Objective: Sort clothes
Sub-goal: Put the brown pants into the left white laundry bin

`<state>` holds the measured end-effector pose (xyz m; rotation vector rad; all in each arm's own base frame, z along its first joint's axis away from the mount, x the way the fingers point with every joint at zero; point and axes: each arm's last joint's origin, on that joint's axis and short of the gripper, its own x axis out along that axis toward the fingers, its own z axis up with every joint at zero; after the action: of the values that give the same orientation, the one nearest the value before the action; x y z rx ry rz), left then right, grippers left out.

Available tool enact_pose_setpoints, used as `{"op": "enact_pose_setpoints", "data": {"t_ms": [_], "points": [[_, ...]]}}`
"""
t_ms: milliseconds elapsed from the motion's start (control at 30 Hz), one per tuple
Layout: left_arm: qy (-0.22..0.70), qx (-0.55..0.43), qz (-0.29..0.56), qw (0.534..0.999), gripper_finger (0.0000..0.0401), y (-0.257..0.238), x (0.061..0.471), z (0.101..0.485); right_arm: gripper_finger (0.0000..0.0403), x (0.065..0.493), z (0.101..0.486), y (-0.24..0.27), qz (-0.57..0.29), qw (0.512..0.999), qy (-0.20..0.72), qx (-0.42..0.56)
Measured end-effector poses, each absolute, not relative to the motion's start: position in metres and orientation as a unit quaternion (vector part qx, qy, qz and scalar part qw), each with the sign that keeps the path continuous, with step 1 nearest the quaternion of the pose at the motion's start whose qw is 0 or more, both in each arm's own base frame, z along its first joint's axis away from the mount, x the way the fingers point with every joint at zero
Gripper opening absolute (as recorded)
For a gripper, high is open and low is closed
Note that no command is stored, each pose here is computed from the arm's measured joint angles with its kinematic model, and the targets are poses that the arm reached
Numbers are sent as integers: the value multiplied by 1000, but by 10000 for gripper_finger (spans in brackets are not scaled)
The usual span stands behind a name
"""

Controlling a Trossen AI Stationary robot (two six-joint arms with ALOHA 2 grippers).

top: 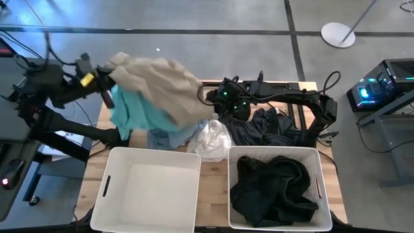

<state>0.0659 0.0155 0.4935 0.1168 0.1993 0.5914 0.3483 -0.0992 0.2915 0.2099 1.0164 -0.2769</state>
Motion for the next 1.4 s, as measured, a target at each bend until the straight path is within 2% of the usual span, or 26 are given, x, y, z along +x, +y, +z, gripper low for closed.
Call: {"op": "enact_pose_setpoints", "data": {"t_ms": [133, 400, 500, 600, 767, 933, 1133, 1267, 1400], "points": [[180, 36, 275, 944, 6, 14, 85, 459, 249, 348, 292, -99, -132, 859, 484, 101], [337, 21, 297, 893, 22, 13, 135, 360, 249, 349, 292, -99, -133, 861, 481, 101], [373, 17, 304, 877, 36, 13, 142, 335, 249, 349, 292, -99, -133, 861, 481, 101], [397, -12, 317, 861, 66, 14, 145, 321, 249, 349, 292, -99, -132, 861, 481, 100], [429, -68, 306, 847, 162, 19, 138, 324, 249, 350, 293, -100, -129, 865, 476, 92], [414, -94, 332, 842, 245, 21, 122, 355, 249, 350, 293, -100, -129, 866, 474, 92], [310, -82, 284, 903, 265, 18, 117, 407, 249, 351, 293, -100, -133, 867, 469, 100], [273, -34, 231, 933, 266, 15, 129, 417, 249, 351, 293, -100, -134, 868, 468, 102], [295, 16, 232, 927, 266, 17, 148, 413, 249, 351, 293, -100, -135, 868, 467, 103]]}}
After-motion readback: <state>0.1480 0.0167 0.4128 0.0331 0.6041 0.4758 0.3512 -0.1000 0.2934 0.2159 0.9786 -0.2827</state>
